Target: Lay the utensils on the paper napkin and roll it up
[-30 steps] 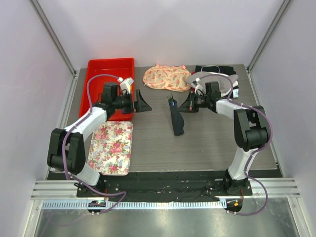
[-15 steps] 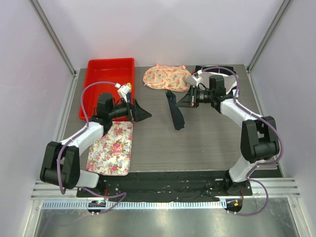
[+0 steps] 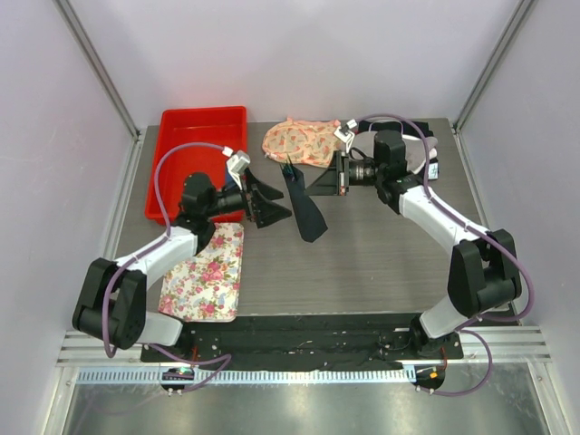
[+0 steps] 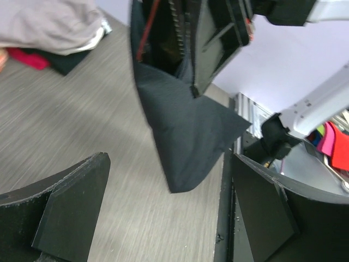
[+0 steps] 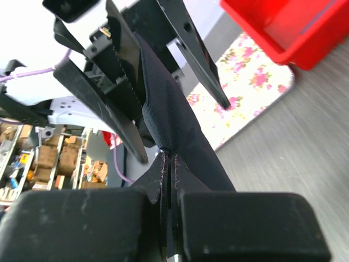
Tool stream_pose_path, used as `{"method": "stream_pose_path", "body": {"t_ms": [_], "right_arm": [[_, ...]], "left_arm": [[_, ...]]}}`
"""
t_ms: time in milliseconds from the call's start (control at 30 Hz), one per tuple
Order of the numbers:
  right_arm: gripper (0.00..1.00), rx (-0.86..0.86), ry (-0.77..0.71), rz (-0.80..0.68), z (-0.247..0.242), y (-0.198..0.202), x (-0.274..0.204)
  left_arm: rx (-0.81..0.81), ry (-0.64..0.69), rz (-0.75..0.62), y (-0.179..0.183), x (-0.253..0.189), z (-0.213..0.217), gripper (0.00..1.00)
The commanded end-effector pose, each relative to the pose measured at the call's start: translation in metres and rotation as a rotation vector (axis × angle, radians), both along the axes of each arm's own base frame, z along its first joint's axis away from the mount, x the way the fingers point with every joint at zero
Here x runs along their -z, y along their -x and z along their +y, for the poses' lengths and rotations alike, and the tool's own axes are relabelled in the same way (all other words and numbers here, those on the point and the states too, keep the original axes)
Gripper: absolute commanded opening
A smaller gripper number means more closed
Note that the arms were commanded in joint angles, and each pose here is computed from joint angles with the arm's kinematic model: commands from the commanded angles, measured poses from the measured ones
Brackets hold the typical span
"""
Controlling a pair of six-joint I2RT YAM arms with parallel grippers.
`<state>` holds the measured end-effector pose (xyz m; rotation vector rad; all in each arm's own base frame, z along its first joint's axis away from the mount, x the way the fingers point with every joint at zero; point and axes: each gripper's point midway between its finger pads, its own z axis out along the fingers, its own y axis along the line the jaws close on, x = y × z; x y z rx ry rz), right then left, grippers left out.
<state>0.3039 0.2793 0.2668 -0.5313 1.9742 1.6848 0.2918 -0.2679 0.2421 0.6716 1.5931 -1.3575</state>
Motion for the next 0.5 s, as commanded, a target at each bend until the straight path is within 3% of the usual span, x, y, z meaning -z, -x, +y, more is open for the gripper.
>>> {"method": "stream_pose_path", "body": {"t_ms": [0,467], "right_arm": [[0.01,-0.079,-0.105,-0.129,0.008,0.021,-0.06],[0.01,-0.131,-0.183,-0.129,0.018,0.037,-0.083]], "left_arm": [[0.056,0.055,-0.123,0.009,-0.029,-0.01,0.99],[0.125,0.141,-0.158,0.02,-0.072,-0.026,0.95]]}}
